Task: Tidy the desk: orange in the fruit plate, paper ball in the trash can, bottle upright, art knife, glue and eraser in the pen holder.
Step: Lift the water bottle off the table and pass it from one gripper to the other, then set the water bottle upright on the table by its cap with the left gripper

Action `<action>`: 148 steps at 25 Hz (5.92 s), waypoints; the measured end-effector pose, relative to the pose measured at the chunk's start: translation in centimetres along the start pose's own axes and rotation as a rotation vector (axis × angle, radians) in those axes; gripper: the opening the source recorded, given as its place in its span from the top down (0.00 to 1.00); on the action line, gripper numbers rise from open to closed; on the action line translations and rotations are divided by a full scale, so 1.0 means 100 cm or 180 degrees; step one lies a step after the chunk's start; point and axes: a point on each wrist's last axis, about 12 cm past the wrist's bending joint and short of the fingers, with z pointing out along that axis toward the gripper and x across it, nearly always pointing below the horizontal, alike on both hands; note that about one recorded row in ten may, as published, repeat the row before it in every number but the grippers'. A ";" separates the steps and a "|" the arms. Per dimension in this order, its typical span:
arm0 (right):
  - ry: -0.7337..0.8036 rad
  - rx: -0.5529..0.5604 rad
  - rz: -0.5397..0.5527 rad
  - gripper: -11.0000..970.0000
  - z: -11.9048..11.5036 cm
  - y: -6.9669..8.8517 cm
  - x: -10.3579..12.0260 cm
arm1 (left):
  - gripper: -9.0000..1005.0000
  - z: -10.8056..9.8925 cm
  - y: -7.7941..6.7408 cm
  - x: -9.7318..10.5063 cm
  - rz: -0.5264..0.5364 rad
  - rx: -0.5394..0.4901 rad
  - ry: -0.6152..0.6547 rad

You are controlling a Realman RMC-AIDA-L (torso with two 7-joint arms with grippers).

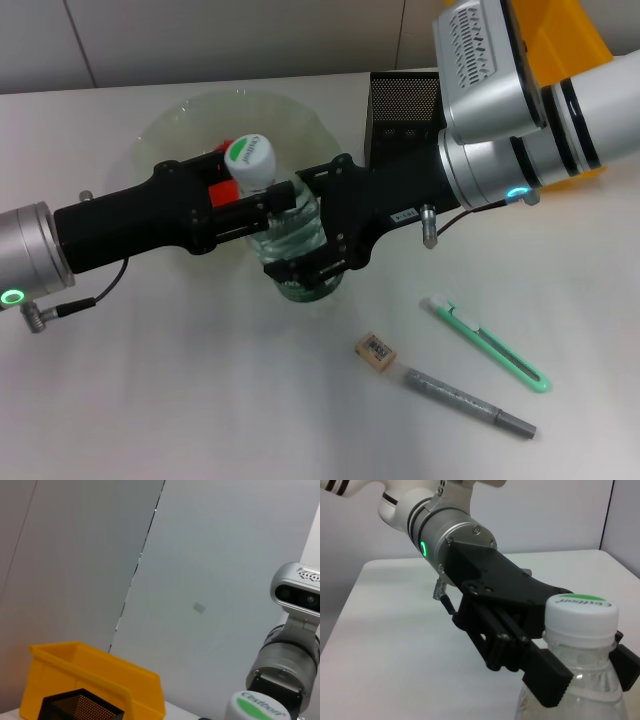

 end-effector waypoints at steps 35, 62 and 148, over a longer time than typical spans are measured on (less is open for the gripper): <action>-0.0202 0.0122 0.0012 0.20 -0.002 0.001 0.006 | 0.56 -0.007 -0.005 0.002 0.0024 0.0004 -0.0223; -0.0303 0.0155 -0.0037 0.20 -0.003 0.001 0.000 | 0.56 -0.008 -0.002 -0.001 -0.0010 -0.0028 -0.0224; -0.1102 0.1318 0.1123 0.29 -0.130 0.058 0.127 | 0.56 -0.025 -0.005 0.005 0.0524 -0.0198 -0.0131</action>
